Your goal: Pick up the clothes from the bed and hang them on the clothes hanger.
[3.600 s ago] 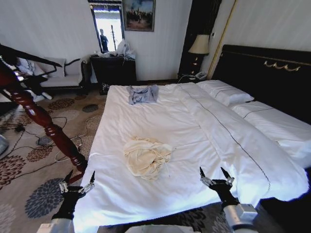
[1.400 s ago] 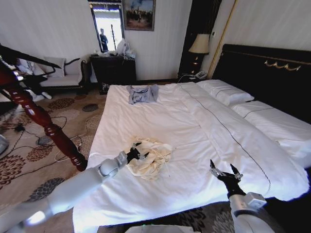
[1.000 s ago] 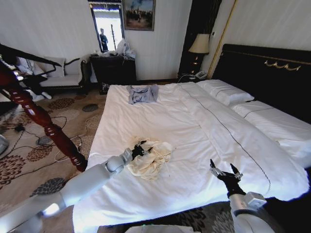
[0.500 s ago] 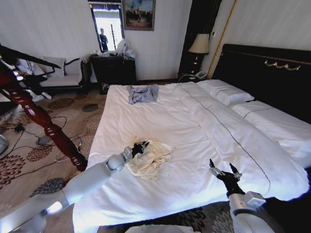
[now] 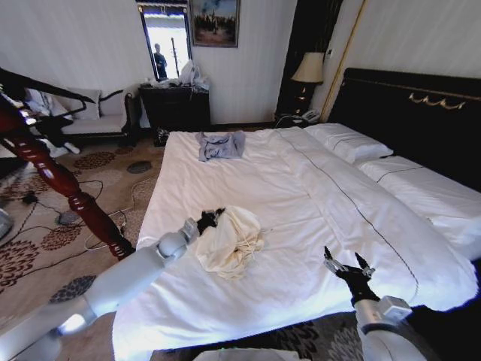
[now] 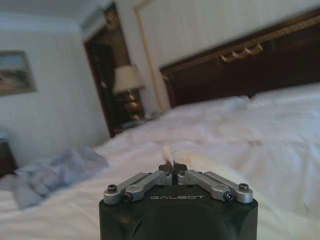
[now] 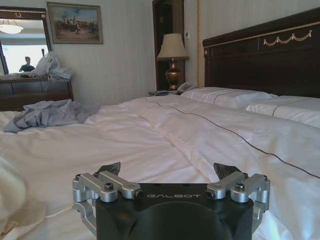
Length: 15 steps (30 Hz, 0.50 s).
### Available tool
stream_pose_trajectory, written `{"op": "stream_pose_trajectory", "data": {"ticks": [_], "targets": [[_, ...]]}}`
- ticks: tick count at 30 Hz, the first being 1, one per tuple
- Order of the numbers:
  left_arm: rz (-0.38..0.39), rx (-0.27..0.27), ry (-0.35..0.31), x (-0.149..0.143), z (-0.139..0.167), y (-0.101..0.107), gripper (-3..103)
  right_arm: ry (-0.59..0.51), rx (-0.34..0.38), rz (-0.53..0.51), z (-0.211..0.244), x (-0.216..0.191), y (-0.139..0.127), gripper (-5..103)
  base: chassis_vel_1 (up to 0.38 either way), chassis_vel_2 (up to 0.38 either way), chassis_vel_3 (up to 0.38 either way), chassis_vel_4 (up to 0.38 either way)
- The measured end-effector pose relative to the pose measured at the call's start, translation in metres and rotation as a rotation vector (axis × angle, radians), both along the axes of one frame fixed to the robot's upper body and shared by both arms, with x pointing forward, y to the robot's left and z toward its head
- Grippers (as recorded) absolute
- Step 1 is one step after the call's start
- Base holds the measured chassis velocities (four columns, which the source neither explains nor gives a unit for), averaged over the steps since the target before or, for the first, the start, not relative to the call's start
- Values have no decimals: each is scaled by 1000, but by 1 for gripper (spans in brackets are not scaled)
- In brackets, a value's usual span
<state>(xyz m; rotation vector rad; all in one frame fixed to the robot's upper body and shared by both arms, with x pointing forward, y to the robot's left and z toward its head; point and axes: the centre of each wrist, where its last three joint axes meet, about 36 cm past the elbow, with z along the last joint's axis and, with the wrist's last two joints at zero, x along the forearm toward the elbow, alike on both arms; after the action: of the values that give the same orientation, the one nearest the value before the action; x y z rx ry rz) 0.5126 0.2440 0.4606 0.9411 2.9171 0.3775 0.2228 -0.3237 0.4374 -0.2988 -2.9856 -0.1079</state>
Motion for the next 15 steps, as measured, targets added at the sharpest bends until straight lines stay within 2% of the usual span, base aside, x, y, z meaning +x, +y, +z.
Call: {"op": "stream_pose_trajectory", "data": {"ticks": [2,3,6,7,8,11,15], "targets": [[37,-24,-41,-5,30,23,0,-3,0,7,2,1,1,100,0,0,0,0],[37,-24,-41,-5,30,23,0,-3,0,7,2,1,1,100,0,0,0,0],[95,-29,-84,-24,57,61,0,-4,0,17,4,2,2,100,0,0,0,0],[106,-25,-81,-32,58,71,0,-3,1,18,4,2,1,100,0,0,0,0],[106,-25,-81,-32,58,71,0,-3,1,18,4,2,1,100,0,0,0,0],[144,-4,-70,-63,60,99,0,1,11,19,5,2,1,100,0,0,0,0],[158,-7,-65,-78,64,101,0,13,24,16,5,4,1,100,0,0,0,0]]}}
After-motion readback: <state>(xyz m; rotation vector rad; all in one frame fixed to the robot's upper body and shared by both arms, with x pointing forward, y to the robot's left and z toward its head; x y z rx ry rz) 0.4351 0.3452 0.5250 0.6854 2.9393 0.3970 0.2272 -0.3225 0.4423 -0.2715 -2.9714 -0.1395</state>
